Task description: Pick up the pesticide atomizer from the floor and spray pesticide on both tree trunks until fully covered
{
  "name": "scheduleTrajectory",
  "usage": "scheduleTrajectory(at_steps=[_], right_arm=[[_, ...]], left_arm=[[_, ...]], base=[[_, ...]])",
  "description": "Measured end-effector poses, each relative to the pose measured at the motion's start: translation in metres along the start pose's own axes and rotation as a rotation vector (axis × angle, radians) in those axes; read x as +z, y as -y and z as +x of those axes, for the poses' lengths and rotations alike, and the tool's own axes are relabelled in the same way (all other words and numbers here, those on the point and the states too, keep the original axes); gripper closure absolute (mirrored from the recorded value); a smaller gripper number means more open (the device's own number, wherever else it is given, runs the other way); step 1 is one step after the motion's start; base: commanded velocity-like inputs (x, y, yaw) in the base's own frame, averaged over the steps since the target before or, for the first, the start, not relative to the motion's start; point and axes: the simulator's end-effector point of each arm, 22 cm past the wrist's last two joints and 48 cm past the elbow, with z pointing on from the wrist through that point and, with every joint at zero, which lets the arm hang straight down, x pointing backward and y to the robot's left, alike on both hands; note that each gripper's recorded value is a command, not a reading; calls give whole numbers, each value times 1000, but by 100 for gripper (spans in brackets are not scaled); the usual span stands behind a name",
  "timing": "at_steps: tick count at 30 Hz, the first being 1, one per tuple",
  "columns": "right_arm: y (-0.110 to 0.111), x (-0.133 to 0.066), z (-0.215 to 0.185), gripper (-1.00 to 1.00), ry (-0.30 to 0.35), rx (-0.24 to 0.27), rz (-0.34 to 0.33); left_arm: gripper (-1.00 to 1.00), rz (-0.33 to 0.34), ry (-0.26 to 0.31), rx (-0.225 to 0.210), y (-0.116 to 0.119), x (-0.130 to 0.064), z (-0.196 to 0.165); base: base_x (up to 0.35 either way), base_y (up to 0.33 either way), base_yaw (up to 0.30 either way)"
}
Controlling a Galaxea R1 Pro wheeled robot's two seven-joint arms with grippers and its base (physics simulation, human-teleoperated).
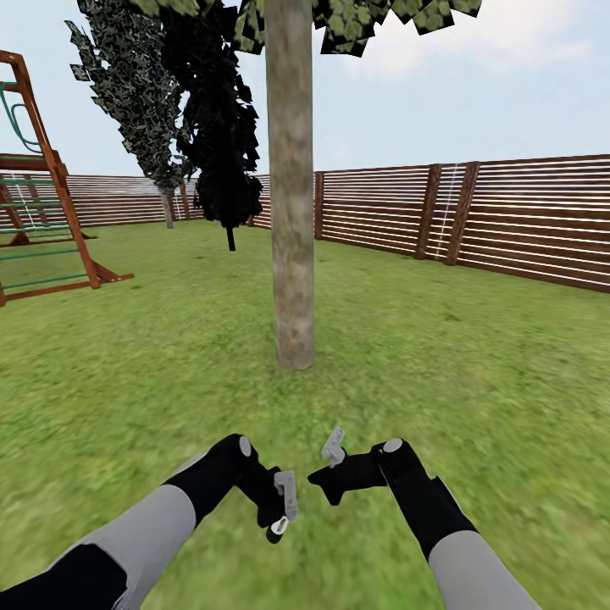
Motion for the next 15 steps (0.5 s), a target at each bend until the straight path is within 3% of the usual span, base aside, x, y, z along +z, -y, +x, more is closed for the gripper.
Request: scheduleTrajectory(at_steps=[7,15], right_arm=[[0,0,0,100,0,0,0],[0,0,0,100,0,0,0]], left_arm=[[100,7,14,11,4,3,-12],[100,-20,41,41,-6,-7,-29]], base=[[0,0,0],[0,0,0]])
